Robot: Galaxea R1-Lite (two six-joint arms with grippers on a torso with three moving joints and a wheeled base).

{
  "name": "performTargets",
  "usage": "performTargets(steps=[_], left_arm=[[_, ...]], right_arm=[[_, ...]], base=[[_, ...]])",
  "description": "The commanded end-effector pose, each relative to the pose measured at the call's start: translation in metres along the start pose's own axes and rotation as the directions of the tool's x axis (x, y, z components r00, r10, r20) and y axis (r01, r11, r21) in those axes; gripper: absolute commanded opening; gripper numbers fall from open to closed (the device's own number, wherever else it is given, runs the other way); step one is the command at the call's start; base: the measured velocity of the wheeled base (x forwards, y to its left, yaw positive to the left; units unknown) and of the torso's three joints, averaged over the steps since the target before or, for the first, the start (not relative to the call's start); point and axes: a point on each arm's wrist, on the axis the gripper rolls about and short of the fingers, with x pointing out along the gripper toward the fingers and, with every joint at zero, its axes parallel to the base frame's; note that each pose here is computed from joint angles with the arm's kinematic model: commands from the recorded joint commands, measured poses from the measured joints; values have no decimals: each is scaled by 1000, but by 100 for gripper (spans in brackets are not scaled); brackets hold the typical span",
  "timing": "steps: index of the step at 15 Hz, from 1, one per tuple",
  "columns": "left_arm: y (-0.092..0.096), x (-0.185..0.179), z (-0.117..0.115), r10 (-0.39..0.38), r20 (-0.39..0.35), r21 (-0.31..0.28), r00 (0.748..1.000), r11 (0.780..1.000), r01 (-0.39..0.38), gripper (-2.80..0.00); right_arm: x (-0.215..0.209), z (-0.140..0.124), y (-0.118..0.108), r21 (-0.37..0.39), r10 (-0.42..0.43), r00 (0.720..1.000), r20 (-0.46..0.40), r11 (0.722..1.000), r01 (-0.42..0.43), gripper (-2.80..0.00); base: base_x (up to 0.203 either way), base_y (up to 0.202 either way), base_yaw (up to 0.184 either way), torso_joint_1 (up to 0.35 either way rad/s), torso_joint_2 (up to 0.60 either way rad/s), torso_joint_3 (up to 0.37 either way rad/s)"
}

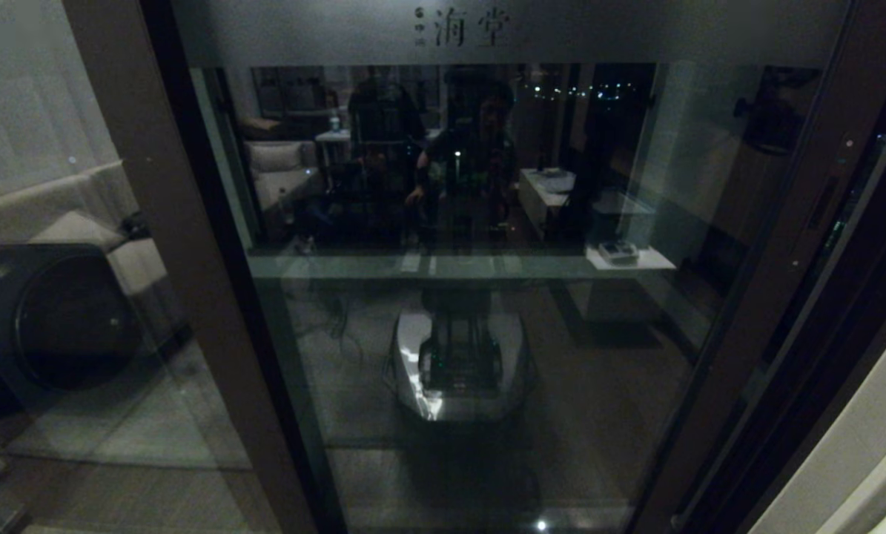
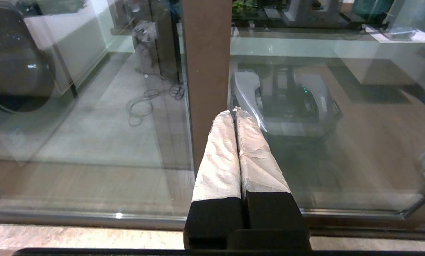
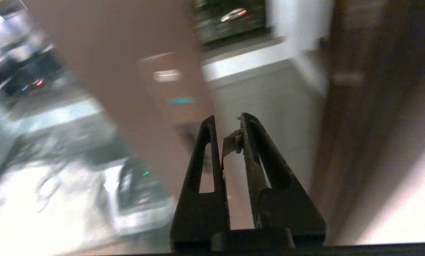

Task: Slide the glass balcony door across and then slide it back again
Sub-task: Open the slid door

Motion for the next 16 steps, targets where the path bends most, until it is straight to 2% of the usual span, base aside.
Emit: performTargets(steps=[1,3,6,11,13,16], left_arm=[[0,0,0,0,0,0,1000,1000,0,-280],[0,0,0,0,0,-1,1000,1000,0,-280],[0,0,0,0,0,1,1000,1000,0,-280],[0,0,0,0,0,1,1000,1000,0,-280],[0,0,0,0,0,1,1000,1000,0,-280],[0,0,0,0,0,0,1000,1000,0,-280]], right_arm=[[27,-13,8,0,3,1000,-8,1000,-3,-280],[36,-13,12,-23,-67,996,66,997,69,-280],[27,-6,12,-35,-81,992,94,996,84,-280],[2,8,-2,-88,-139,981,133,985,151,-280],[2,8,-5,-87,-143,982,125,984,154,-280],[18,-5,-10,-74,-83,994,74,993,88,-280]], base=[[0,0,0,0,0,0],[0,0,0,0,0,0],[0,0,0,0,0,0],[0,0,0,0,0,0],[0,0,0,0,0,0],[0,0,0,0,0,0]])
